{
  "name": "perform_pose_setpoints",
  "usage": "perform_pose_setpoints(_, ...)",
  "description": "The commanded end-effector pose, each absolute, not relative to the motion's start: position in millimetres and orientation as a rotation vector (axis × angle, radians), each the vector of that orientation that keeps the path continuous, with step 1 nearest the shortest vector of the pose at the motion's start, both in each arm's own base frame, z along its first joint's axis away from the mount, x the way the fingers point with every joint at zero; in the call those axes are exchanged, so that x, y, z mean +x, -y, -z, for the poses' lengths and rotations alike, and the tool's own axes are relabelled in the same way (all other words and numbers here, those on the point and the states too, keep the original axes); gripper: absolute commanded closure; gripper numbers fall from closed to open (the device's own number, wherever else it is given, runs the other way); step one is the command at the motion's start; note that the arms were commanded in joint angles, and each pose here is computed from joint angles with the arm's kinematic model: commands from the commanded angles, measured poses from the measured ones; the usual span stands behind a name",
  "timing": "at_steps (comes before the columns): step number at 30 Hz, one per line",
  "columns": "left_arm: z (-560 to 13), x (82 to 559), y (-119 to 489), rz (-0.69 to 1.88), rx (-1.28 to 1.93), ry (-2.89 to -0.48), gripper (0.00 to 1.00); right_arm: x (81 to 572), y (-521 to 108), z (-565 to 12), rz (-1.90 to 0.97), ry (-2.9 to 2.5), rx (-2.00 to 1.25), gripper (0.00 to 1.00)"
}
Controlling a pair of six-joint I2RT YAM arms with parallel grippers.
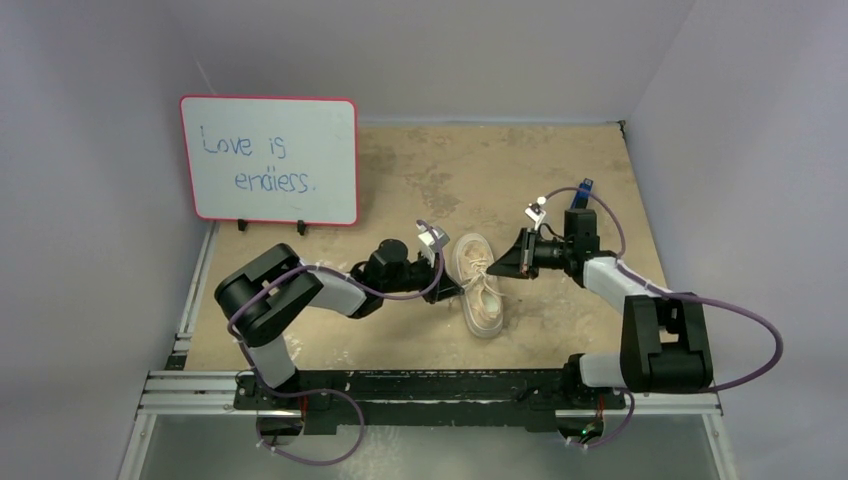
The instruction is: Tie the shoes
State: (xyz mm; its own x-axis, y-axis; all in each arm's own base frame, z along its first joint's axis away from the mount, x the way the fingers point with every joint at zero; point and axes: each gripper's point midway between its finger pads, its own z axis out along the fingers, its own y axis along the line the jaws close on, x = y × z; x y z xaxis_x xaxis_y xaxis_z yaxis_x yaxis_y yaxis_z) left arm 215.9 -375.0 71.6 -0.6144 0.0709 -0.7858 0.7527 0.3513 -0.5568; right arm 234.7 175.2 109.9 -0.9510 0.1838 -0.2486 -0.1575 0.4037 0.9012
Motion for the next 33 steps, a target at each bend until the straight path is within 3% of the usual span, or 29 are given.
perform_pose_setpoints(1,-103.4,201.3,391.0,1.365,0.743,-1.859,1.00,257.1,-170.3,-128.8,-1.475,-2.318,0.008,1.00)
perform_pose_setpoints(7,-98.1,176.3,402.7,1.396,0.757,-1.883,1.00,273.4,-169.0,-125.6,-1.446,-2.318,0.047,1.00)
perform_pose_setpoints(33,-62.5,148.3,365.7,1.245,0.798,-2.101,1.00,327.8,-131.9,-112.3,-1.268,-2.254,0.293,1.00)
